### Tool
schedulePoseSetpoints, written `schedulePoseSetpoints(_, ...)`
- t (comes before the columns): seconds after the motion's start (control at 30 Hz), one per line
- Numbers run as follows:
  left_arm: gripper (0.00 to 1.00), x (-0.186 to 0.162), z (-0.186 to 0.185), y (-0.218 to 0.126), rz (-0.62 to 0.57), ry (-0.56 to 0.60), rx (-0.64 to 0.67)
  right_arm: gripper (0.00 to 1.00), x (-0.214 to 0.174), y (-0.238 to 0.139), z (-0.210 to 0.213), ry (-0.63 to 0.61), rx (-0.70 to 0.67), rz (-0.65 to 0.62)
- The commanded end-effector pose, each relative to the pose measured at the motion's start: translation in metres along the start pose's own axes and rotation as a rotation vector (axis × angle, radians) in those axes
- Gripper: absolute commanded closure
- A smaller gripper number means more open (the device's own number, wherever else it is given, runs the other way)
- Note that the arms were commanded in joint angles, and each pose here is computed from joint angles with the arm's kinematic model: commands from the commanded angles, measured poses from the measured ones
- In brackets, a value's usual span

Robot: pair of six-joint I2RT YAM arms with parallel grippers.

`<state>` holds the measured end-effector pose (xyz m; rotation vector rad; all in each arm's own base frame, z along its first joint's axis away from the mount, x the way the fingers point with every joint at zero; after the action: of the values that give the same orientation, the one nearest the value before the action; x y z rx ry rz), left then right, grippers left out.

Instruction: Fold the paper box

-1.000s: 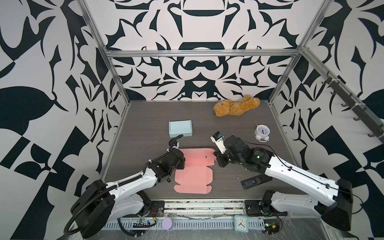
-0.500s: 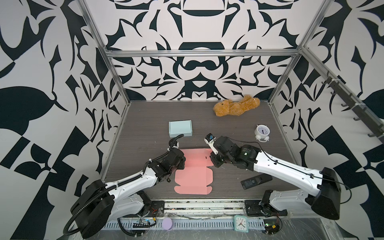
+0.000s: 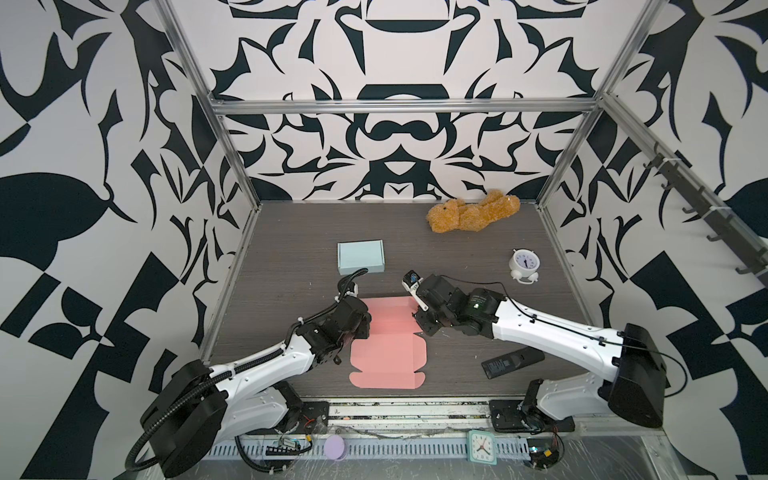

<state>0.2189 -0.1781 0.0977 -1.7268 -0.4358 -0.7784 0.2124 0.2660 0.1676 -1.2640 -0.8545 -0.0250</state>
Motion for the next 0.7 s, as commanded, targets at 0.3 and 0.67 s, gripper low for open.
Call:
schedulePoseSetpoints(0.3,0.90,0.012,-0.008,-0.009,-0.037,-0.022,-0.033,1.00,0.028,-0.006,0.020,-0.015,0.042,-0.099)
schedulePoseSetpoints(0.67,0.90,0.015,-0.010,-0.016,-0.058,-0.034,-0.055,1.00,0.031,-0.015,0.031,-0.013,0.130,-0.138)
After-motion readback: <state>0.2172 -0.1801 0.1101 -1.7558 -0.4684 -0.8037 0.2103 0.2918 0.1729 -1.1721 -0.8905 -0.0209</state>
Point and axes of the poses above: each gripper's point midway between its finger pads, its own y axis out along the fingers, its own z axis along the line the jaws close on, x = y × z, the point moved 3 cm from there along -y, back along the fingers, and after that the axes turned 9 degrees about y, right-handed, at the moved point
